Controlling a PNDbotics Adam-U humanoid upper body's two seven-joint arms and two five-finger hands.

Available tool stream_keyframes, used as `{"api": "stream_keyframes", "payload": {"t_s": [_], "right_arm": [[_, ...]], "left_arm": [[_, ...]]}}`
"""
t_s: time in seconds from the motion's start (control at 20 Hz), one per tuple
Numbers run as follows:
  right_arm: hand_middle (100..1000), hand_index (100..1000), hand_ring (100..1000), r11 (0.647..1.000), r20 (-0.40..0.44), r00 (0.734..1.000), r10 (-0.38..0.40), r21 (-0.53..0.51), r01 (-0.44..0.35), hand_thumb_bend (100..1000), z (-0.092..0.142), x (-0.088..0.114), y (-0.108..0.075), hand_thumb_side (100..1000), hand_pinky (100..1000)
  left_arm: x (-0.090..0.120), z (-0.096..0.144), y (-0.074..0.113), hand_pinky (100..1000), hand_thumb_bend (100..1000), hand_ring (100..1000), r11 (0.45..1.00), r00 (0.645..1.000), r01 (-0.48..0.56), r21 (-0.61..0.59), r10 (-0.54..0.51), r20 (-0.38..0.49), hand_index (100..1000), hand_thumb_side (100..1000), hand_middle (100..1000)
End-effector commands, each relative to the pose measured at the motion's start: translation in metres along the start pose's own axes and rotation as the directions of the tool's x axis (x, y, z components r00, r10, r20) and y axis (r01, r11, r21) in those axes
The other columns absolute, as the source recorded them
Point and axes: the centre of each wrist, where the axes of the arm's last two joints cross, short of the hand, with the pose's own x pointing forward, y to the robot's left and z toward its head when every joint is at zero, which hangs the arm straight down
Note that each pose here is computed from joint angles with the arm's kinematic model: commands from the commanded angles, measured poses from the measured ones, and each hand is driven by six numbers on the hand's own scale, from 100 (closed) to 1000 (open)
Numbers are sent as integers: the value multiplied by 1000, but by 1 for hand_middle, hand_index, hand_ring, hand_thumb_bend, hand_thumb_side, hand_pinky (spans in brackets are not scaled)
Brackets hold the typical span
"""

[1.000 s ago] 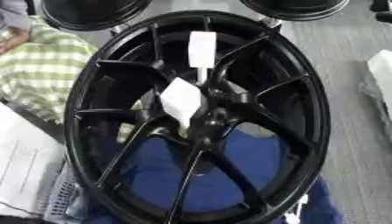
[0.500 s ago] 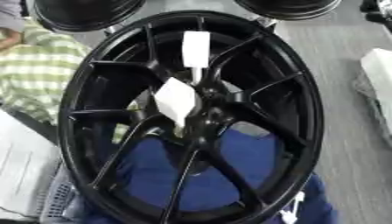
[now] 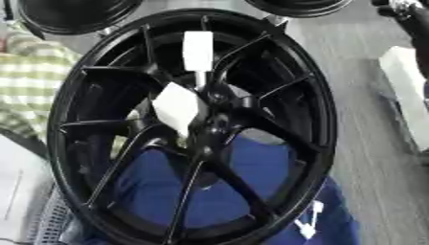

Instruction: Pull the pin out of the wheel hub.

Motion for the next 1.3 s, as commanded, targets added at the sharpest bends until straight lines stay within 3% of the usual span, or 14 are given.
{"api": "stream_keyframes", "payload": {"t_s": [0.05, 0.15, 0.2, 0.25, 0.4, 0.55, 0.8, 1.15, 1.3], "right_arm": [[622, 744, 745, 997, 54, 996, 77, 25, -78, 100, -10, 19, -9, 474, 821], [627, 746, 748, 987, 109, 984, 138, 65, -146, 100, -17, 35, -11, 414, 822], [629, 748, 751, 976, 152, 972, 181, 94, -196, 100, -22, 46, -12, 430, 824], [633, 748, 751, 962, 191, 957, 220, 122, -245, 100, -26, 57, -13, 357, 824], [652, 754, 762, 887, 302, 891, 339, 215, -410, 100, -39, 88, -16, 289, 828], [664, 758, 769, 784, 378, 816, 437, 284, -552, 100, -51, 110, -20, 281, 831], [702, 771, 791, 606, 485, 695, 531, 357, -711, 112, -66, 138, -19, 275, 839], [737, 783, 811, 325, 639, 521, 566, 408, -853, 259, -85, 164, 3, 325, 846], [745, 786, 817, 225, 683, 469, 561, 419, -880, 298, -97, 169, 18, 364, 847]], "left_arm": [[6, -2, 1, 705, 484, 562, 1000, 1000, 8, -9, -8, 27, 726, 562, 577], [6, -2, 2, 705, 485, 563, 1000, 1000, 12, -10, -12, 28, 726, 561, 577], [6, -2, 2, 705, 483, 563, 1000, 1000, 15, -11, -14, 28, 726, 563, 577], [5, -2, 3, 705, 485, 563, 1000, 999, 16, -11, -16, 27, 726, 561, 577], [5, -2, 3, 705, 485, 563, 1000, 999, 22, -16, -22, 25, 726, 561, 576], [5, -2, 4, 705, 485, 563, 999, 999, 30, -20, -29, 25, 726, 561, 576], [4, -3, 5, 704, 486, 562, 999, 999, 43, -25, -42, 24, 726, 560, 576], [4, -3, 8, 703, 487, 562, 998, 998, 61, -31, -60, 25, 726, 559, 576], [4, -3, 9, 703, 487, 562, 997, 997, 69, -29, -68, 24, 726, 560, 576]]}}
